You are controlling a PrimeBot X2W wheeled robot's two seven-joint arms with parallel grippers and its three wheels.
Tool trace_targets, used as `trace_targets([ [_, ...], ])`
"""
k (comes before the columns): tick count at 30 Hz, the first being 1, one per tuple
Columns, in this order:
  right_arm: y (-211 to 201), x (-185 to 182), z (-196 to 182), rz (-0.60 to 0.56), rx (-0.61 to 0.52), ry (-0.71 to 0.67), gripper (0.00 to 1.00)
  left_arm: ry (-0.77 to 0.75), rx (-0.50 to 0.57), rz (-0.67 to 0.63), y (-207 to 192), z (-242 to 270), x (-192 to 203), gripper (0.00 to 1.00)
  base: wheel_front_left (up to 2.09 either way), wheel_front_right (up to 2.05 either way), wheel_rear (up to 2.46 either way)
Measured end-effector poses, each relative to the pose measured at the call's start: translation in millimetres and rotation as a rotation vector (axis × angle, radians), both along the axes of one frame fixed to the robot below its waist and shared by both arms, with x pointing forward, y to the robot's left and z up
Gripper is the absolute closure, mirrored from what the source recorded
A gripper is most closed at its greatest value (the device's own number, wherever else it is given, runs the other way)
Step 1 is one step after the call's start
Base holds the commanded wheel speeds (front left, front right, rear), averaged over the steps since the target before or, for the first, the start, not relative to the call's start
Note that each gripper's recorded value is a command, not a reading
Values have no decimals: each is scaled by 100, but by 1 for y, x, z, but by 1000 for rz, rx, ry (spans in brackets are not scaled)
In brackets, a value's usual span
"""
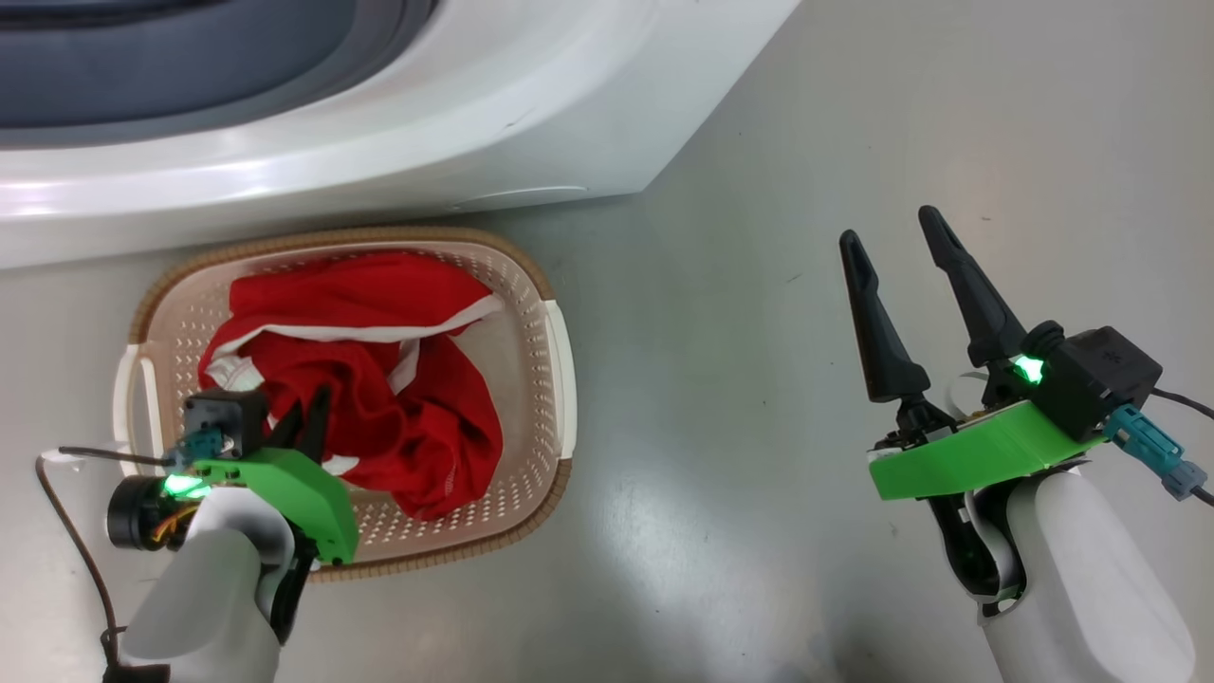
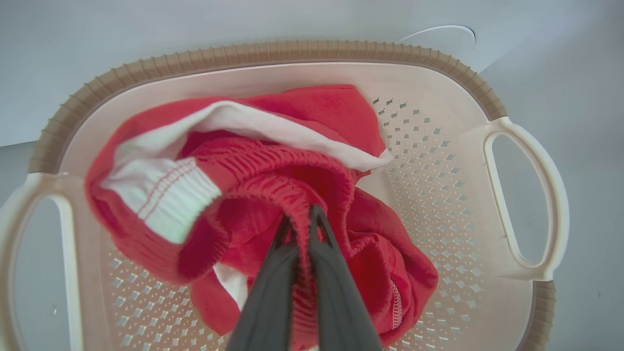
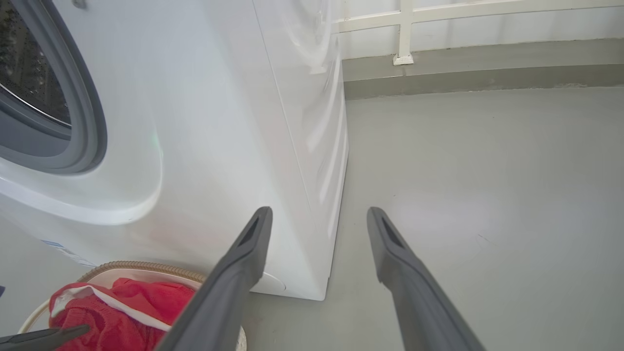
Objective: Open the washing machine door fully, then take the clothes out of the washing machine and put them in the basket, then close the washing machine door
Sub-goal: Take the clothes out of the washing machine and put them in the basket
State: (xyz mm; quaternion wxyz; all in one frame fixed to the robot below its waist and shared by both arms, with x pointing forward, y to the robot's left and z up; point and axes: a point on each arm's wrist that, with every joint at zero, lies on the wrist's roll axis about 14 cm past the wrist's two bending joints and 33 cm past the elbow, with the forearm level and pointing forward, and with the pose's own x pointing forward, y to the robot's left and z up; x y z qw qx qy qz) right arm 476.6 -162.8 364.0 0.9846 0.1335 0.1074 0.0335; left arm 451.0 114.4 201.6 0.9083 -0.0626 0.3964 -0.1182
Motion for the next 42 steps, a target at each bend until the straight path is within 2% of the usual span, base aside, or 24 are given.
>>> trace_targets([
  [10, 1, 1, 16, 0, 5, -34, 0, -97, -37, 36, 1, 32, 19, 0, 0, 0, 0],
  [18, 4, -2, 37, 5, 10, -74, 0, -171, -42, 74, 14, 63, 18, 0, 0, 0, 0],
  [33, 0, -38, 64, -15, 13, -100, 0, -428, -57, 161, 38, 153, 21, 0, 0, 0, 0],
  [42, -3, -61, 79, -29, 15, -120, 0, -581, -41, 198, 55, 205, 4, 0, 0, 0, 0],
])
